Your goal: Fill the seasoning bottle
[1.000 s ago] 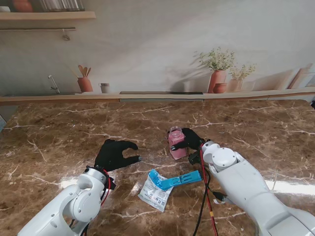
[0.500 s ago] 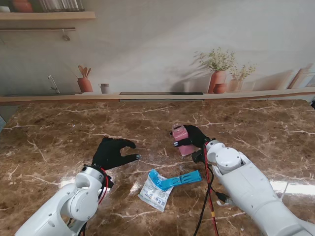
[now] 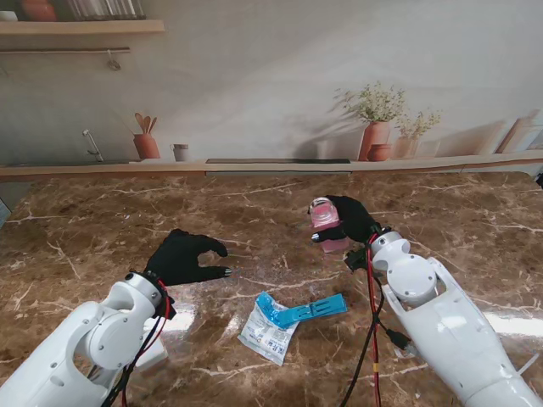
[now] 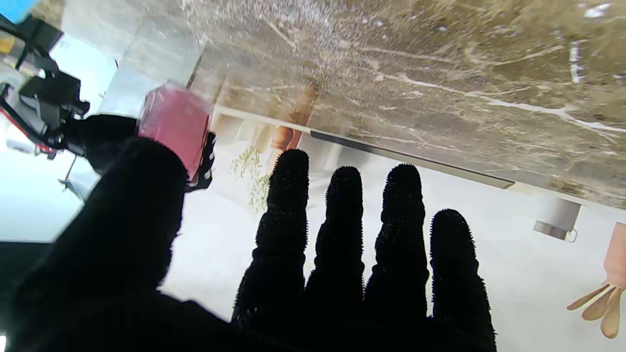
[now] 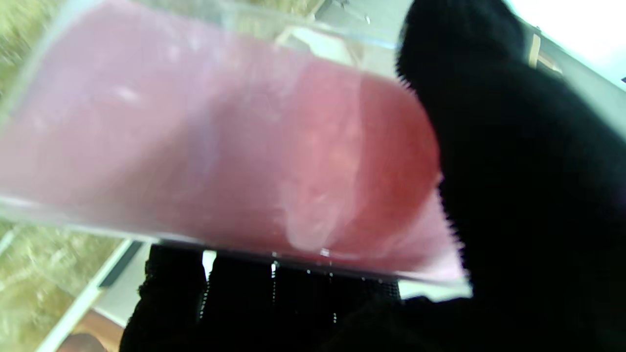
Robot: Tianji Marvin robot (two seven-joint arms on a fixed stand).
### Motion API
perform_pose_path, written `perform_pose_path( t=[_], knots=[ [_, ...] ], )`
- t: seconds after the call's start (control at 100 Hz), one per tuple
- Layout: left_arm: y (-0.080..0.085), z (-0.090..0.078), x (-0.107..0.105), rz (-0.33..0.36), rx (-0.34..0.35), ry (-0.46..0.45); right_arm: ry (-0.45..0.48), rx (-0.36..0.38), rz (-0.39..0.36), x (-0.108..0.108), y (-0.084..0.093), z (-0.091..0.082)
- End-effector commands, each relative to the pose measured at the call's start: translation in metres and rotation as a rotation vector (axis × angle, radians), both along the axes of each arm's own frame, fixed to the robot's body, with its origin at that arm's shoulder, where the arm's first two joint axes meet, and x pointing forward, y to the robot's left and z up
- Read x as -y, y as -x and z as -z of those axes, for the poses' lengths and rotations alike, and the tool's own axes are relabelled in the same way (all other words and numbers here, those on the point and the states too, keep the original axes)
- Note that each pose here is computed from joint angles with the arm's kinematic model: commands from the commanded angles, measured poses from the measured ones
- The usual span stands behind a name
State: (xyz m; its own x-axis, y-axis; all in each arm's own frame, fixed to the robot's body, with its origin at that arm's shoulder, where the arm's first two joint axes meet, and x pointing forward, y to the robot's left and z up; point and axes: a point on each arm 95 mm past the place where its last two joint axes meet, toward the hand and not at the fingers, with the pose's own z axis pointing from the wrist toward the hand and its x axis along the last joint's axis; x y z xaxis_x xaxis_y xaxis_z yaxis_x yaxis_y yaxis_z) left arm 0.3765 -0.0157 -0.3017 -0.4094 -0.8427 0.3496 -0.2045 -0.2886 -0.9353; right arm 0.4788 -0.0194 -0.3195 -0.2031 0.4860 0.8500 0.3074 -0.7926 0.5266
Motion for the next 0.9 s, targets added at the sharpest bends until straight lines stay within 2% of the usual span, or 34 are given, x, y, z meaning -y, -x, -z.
perform_pose_path(
  t=[0.0, 0.12, 0.29, 0.39, 0.59, 0.89],
  knots=[
    [0.003, -0.005, -0.007, 0.008, 0.013, -0.031, -0.014, 0.025, -0.005, -0.003, 0.003, -0.005],
    [0.007, -0.013, -0.018, 0.031, -0.005, -0.077, -0.009, 0.097, 0.032, -0.008, 0.010, -0.013],
    [0.019, -0.015, -0.033, 0.033, -0.068, -0.149, 0.028, 0.157, 0.027, -0.013, 0.017, -0.018],
    [0.024, -0.011, -0.039, 0.020, -0.069, -0.157, 0.052, 0.178, 0.019, -0.017, 0.018, -0.015],
    [0.028, 0.000, -0.039, -0.009, -0.056, -0.128, 0.059, 0.135, 0.045, -0.018, 0.005, 0.004],
    [0.024, 0.010, -0.034, -0.030, -0.057, -0.093, 0.032, 0.040, 0.130, -0.007, -0.013, 0.046]
  ],
)
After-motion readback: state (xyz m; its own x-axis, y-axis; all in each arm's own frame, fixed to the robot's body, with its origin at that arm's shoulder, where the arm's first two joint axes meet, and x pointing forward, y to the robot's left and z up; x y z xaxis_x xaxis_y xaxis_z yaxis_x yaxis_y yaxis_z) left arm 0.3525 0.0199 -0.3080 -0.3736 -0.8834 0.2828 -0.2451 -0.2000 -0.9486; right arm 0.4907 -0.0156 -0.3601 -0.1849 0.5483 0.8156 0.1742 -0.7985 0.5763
